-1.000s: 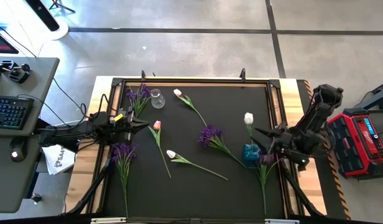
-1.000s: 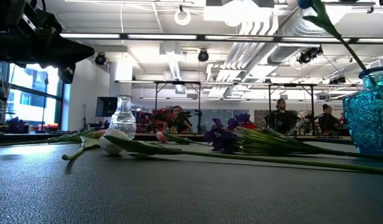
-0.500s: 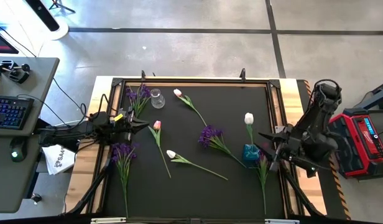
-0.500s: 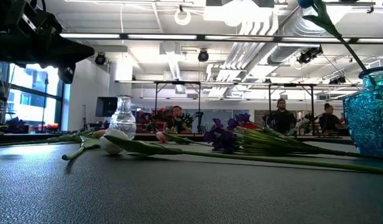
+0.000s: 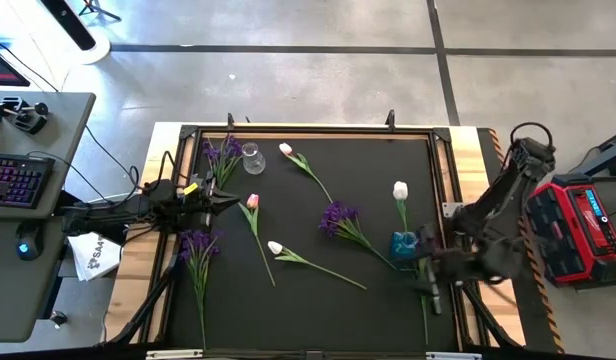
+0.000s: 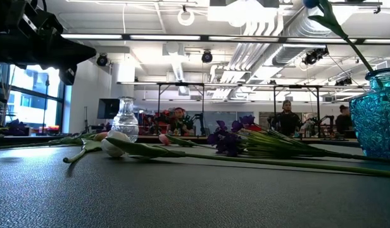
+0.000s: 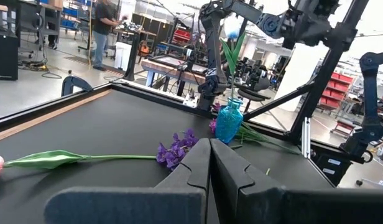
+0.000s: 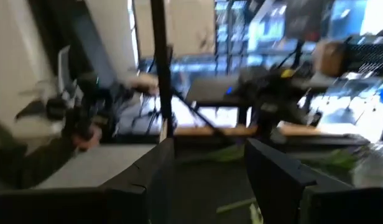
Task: Sort flowers into vase by color
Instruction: Put the top left violet flowers into the transparent white vase
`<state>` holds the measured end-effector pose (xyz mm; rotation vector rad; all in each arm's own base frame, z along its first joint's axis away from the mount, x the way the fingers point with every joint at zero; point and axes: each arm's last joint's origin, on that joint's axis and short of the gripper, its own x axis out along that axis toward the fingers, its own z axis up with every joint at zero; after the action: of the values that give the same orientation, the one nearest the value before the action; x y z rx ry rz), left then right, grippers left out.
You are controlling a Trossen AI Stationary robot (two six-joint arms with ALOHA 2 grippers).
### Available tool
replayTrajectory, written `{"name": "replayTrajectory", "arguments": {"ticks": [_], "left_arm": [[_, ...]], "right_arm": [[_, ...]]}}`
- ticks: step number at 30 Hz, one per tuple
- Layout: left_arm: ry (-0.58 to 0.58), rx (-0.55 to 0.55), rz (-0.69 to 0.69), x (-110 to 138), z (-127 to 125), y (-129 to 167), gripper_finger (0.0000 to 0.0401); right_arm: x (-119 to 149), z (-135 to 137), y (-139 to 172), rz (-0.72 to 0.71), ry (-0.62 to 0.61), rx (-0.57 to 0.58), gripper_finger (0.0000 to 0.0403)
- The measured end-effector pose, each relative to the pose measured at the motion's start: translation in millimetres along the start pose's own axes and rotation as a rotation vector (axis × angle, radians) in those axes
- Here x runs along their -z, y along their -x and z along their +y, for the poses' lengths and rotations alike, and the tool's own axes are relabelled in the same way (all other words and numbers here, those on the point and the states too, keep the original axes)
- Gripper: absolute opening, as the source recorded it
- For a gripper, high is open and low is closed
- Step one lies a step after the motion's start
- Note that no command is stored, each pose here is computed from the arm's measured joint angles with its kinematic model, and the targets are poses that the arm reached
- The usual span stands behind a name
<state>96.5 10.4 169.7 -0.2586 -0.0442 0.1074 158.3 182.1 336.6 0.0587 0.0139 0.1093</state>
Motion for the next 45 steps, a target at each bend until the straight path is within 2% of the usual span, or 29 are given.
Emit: {"name": "replayTrajectory", "arguments": {"ticks": [5, 8, 13, 17, 20, 23, 29, 34, 39, 42, 45], "left_arm": [[0.000, -0.002, 0.000, 0, 0, 0, 0.0000], [-0.023, -0.008, -0.007, -1, 0, 0, 0.0000], [-0.002, -0.015, -0.012, -1, 0, 0, 0.0000], [-0.002, -0.015, -0.012, -1, 0, 0, 0.0000], [-0.002, -0.021, -0.013, -1, 0, 0, 0.0000], [-0.003, -0.042, -0.020, -1, 1, 0, 0.0000], [-0.018, -0.054, -0.022, -1, 1, 0, 0.0000], [-0.019, -0.055, -0.022, -1, 1, 0, 0.0000], [-0.018, -0.057, -0.021, -1, 1, 0, 0.0000], [-0.018, -0.080, -0.027, -1, 2, 0, 0.0000], [-0.007, -0.137, -0.044, -2, 4, 0, 0.0000]], "right_arm": [[7, -7, -40, 0.132, 0.029, -0.080, 0.0181], [7, -12, -62, 0.214, 0.066, -0.082, 0.0181], [-3, -19, -87, 0.304, 0.167, -0.013, 0.0181], [-25, -24, -93, 0.275, 0.235, 0.079, 0.0181], [-43, -40, -89, 0.265, 0.299, 0.176, 0.0181], [-59, -73, -84, 0.248, 0.309, 0.259, 0.0181], [-84, -158, -69, 0.229, 0.210, 0.268, 0.0181], [-95, -228, -45, 0.210, 0.163, 0.348, 0.0181], [-68, -289, -19, 0.207, 0.041, 0.389, 0.0166], [-34, -316, -7, 0.186, -0.038, 0.425, 0.0150], [3, -331, -1, 0.149, -0.100, 0.424, 0.0136]]}}
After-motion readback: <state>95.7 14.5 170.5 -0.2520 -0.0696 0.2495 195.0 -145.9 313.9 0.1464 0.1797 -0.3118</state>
